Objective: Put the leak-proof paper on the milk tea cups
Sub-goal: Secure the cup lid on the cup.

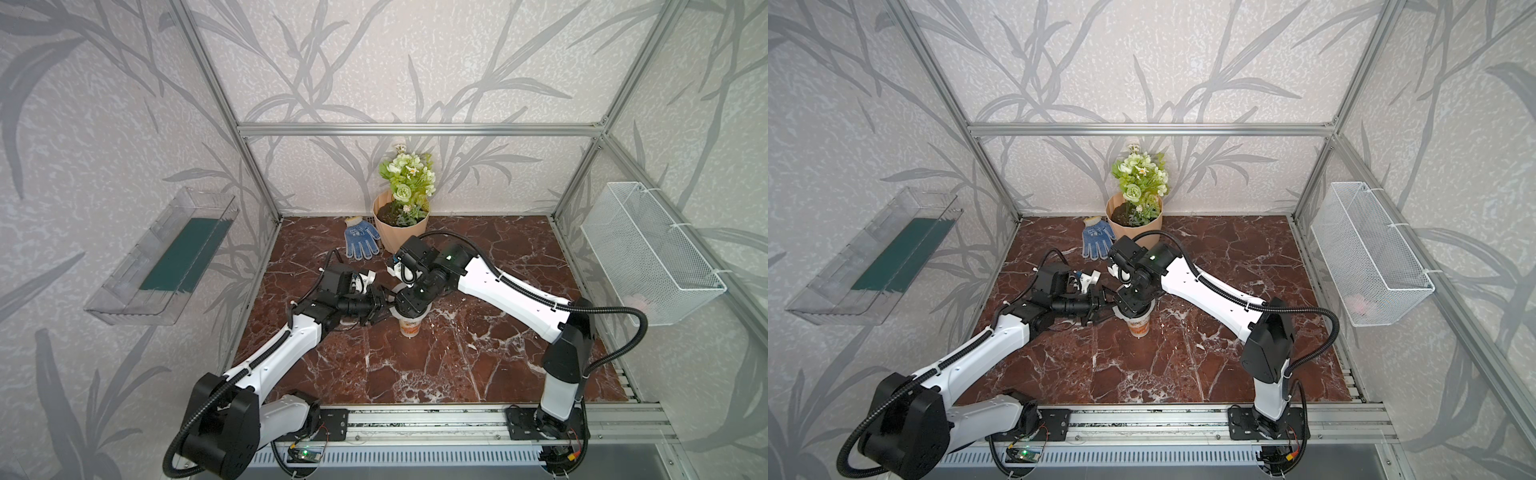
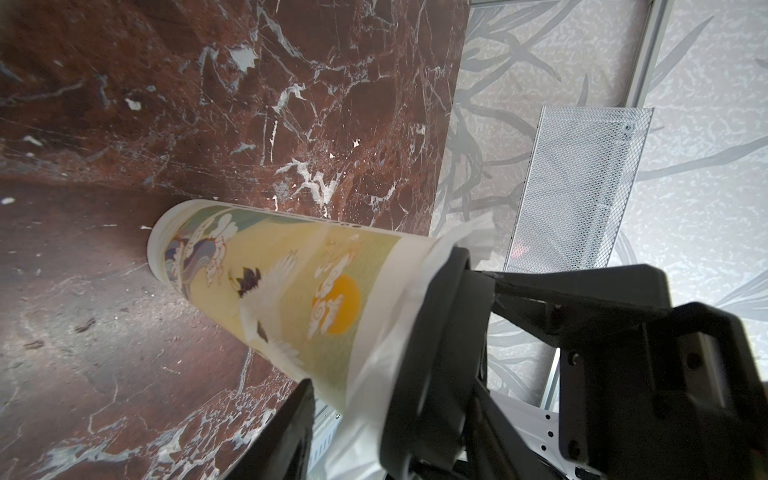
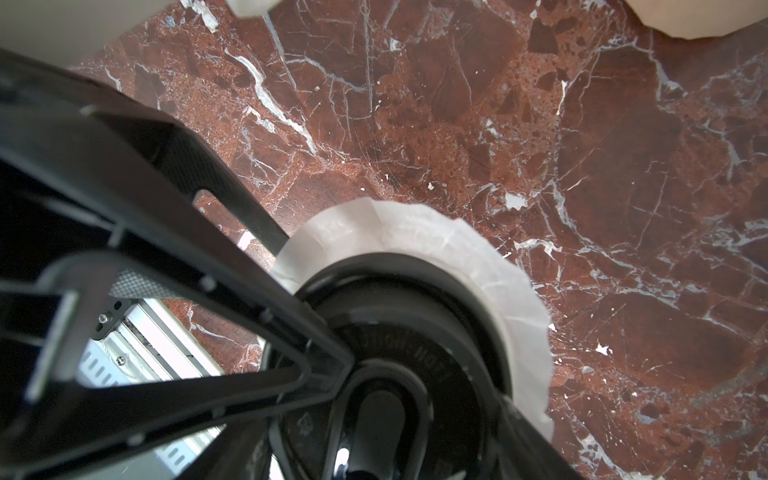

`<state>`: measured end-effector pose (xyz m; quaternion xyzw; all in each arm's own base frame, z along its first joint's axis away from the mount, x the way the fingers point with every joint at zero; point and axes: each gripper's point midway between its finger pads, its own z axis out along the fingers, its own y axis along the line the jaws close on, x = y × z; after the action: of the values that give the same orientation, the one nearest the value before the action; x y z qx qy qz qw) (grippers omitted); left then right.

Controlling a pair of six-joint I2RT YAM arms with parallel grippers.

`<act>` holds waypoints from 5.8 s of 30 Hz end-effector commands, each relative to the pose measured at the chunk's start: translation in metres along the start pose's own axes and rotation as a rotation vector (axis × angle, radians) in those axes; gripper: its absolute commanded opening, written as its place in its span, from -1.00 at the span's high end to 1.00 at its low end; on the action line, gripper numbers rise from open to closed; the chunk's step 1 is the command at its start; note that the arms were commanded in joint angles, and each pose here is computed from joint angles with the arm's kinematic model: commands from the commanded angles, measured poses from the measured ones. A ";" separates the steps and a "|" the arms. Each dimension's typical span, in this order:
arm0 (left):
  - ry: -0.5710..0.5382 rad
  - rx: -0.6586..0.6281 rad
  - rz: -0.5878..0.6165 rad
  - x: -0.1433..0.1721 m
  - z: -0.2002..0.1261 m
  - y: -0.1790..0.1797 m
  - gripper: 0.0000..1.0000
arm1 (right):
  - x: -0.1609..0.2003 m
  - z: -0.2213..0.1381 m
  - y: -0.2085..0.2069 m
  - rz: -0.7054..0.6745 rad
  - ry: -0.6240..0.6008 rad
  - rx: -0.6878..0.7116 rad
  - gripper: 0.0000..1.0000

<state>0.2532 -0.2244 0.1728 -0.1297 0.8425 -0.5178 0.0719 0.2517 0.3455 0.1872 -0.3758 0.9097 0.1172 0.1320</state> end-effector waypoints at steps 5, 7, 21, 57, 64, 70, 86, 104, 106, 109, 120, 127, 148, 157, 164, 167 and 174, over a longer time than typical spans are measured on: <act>0.043 -0.139 -0.095 0.011 0.005 0.039 -0.04 | 0.043 0.027 0.004 0.028 0.222 -0.026 -0.59; 0.043 -0.145 -0.095 0.011 0.005 0.040 -0.04 | 0.038 0.022 0.004 0.028 0.204 -0.025 -0.61; 0.047 -0.172 -0.103 0.011 0.004 0.045 -0.02 | 0.008 -0.032 0.009 0.038 0.047 -0.031 -0.76; 0.075 -0.192 -0.103 0.010 0.007 0.046 -0.01 | 0.042 -0.033 -0.010 0.839 -0.178 -0.414 0.07; 0.077 -0.193 -0.104 0.011 0.007 0.047 0.00 | 0.047 -0.022 -0.016 0.858 -0.160 -0.396 0.10; 0.078 -0.194 -0.103 0.011 0.007 0.047 0.00 | 0.052 -0.020 -0.021 0.867 -0.155 -0.371 0.18; 0.080 -0.196 -0.106 0.010 0.008 0.048 0.00 | 0.055 -0.006 -0.027 0.894 -0.140 -0.368 0.26; 0.087 -0.203 -0.113 0.011 0.009 0.050 0.00 | 0.086 0.032 -0.038 0.959 -0.041 -0.304 0.41; 0.086 -0.202 -0.110 0.010 0.009 0.049 0.00 | 0.090 0.036 -0.038 0.963 -0.027 -0.294 0.44; 0.089 -0.203 -0.113 0.010 0.010 0.049 0.00 | 0.095 0.040 -0.040 0.967 -0.012 -0.279 0.44; 0.095 -0.214 -0.105 0.009 0.010 0.049 0.01 | 0.057 -0.011 -0.039 0.860 -0.176 -0.348 0.32; 0.097 -0.216 -0.105 0.009 0.010 0.050 0.01 | 0.039 -0.047 -0.049 0.802 -0.317 -0.378 0.30; 0.090 -0.214 -0.103 0.009 0.009 0.050 0.01 | 0.024 -0.014 -0.052 0.782 -0.226 -0.406 0.46; 0.093 -0.216 -0.107 0.010 0.009 0.051 0.01 | 0.037 0.009 -0.058 0.830 -0.173 -0.386 0.59; 0.092 -0.214 -0.106 0.009 0.010 0.050 0.02 | 0.054 0.028 -0.060 0.858 -0.117 -0.368 0.67; 0.091 -0.214 -0.106 0.009 0.010 0.050 0.02 | 0.062 0.036 -0.060 0.869 -0.096 -0.361 0.71; 0.093 -0.214 -0.106 0.008 0.010 0.050 0.03 | 0.061 0.033 -0.059 0.878 -0.109 -0.371 0.77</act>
<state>0.2556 -0.2310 0.1713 -0.0982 0.8558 -0.5063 0.0411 0.2688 0.2952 0.1777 -0.0095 0.9068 0.4103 0.0962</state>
